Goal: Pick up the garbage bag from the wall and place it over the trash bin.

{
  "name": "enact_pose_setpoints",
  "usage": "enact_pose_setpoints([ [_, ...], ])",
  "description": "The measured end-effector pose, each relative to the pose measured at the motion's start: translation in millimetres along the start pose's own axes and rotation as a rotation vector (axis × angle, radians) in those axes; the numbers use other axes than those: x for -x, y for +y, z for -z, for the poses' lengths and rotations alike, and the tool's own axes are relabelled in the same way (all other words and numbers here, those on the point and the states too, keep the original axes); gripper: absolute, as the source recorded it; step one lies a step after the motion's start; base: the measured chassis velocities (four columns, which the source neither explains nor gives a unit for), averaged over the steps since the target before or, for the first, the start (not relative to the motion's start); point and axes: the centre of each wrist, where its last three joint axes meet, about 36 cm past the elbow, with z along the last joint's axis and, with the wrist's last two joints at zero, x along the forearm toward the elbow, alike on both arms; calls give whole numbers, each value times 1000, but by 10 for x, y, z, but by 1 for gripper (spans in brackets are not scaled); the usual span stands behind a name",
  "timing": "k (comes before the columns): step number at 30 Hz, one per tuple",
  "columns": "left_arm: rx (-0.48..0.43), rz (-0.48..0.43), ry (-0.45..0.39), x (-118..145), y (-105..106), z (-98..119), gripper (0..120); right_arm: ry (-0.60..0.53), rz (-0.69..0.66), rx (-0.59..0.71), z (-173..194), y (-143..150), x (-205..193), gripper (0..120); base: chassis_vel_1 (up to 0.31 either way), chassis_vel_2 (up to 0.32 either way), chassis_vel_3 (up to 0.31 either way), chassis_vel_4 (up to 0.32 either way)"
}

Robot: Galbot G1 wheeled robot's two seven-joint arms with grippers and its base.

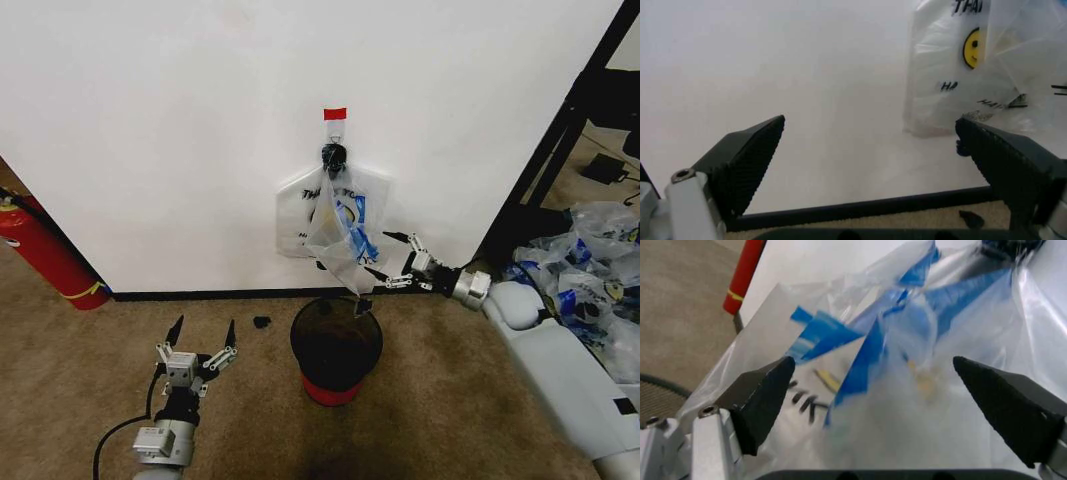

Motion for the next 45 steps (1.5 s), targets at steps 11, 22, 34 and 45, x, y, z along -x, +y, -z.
enact_pose_setpoints([
  [11,4,5,-3,5,37,10,100,52,16,-89,-14,-297,77,57,0,0,0,0],
  [22,-1,4,0,25,12,-11,100,64,-15,-65,-52,-387,-47,18,0,0,0,0],
  [34,8,-74,-110,335,61,189,100,-136,-263,271,63,77,23,0,0,0,0,0],
  [45,215,-463,-218,1186,419,660,100,-267,-279,426,114,418,476,0,0,0,0,0],
])
